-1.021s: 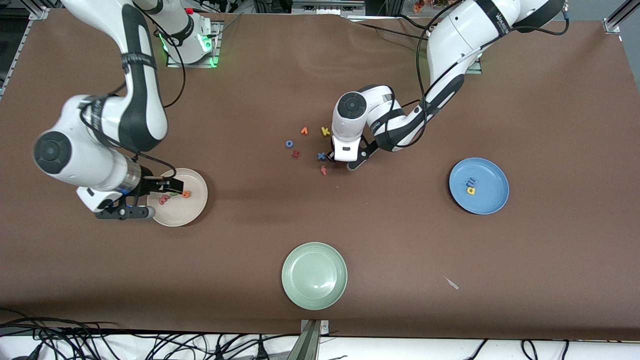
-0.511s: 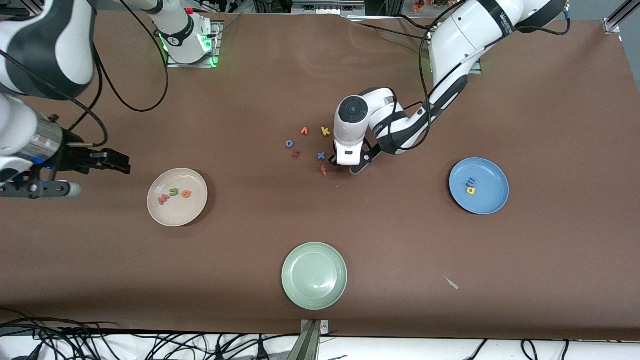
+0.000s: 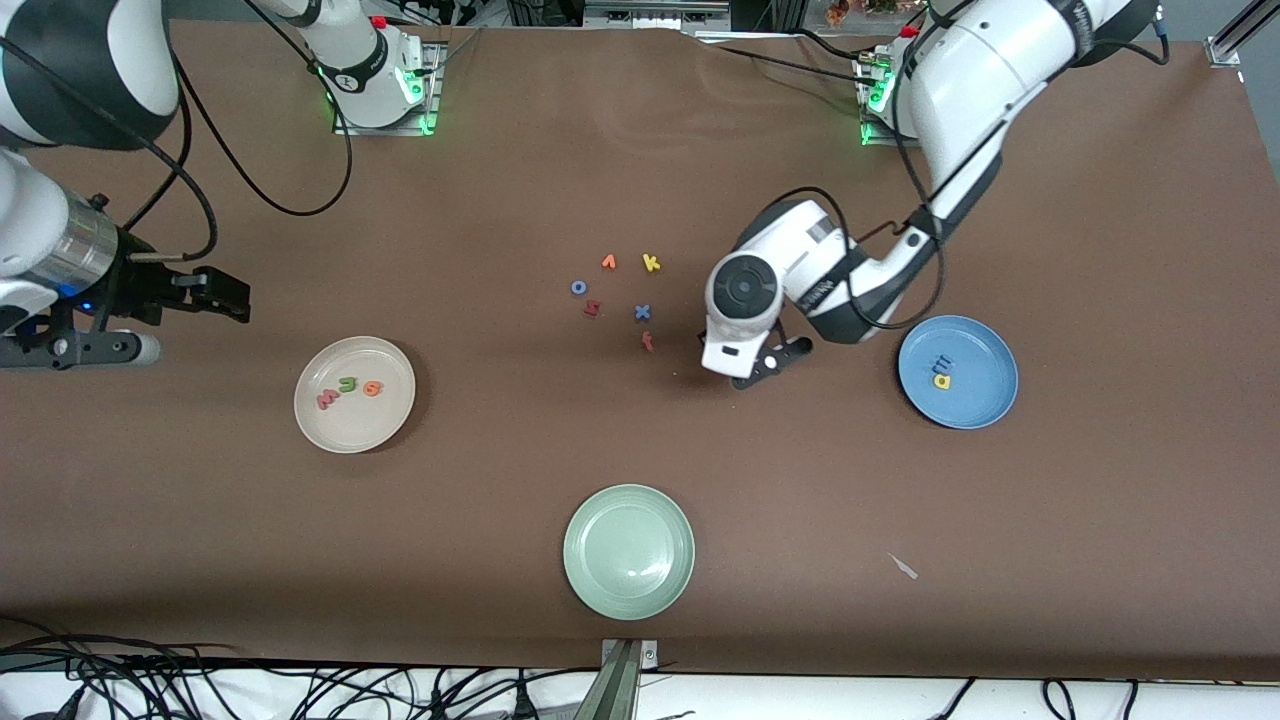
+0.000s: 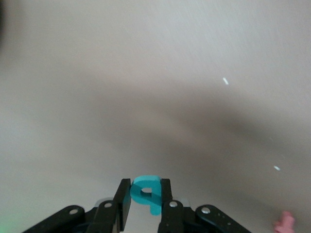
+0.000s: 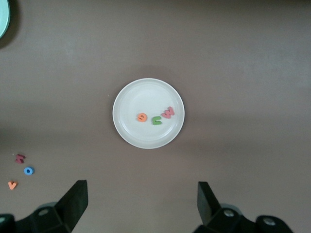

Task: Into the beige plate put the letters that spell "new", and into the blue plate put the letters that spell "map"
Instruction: 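Grasp the teal letter with the left gripper while the right gripper retracts, then carry the teal letter to the blue plate and open the left gripper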

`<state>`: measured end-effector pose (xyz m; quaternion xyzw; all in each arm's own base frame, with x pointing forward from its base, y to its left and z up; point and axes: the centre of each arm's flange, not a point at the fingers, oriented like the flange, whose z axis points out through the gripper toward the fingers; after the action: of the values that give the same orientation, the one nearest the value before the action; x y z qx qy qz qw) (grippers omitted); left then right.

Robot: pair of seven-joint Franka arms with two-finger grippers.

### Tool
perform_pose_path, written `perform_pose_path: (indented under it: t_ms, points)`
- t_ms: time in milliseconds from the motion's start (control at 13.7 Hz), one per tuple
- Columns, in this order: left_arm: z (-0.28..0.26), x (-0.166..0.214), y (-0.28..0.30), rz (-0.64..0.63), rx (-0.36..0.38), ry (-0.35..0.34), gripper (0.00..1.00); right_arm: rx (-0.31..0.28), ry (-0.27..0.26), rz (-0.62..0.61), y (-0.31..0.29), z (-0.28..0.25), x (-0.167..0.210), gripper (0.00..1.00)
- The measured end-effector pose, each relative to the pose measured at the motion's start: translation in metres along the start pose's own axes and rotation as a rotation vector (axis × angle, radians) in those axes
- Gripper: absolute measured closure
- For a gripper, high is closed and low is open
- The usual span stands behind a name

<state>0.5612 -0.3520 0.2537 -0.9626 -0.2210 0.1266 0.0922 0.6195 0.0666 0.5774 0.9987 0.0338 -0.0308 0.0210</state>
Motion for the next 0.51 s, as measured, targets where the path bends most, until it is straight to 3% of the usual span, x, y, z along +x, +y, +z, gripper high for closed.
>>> perform_pose_path:
  t_ms: [292, 511]
  points:
    - [-0.020, 0.069, -0.067, 0.202, 0.037, -0.054, 0.71, 0.022, 0.020, -0.003, 0.021, -0.020, -0.028, 0.00]
    - [-0.019, 0.124, -0.124, 0.339, 0.021, -0.090, 0.71, 0.024, 0.035, 0.008, 0.028, -0.030, -0.040, 0.00]
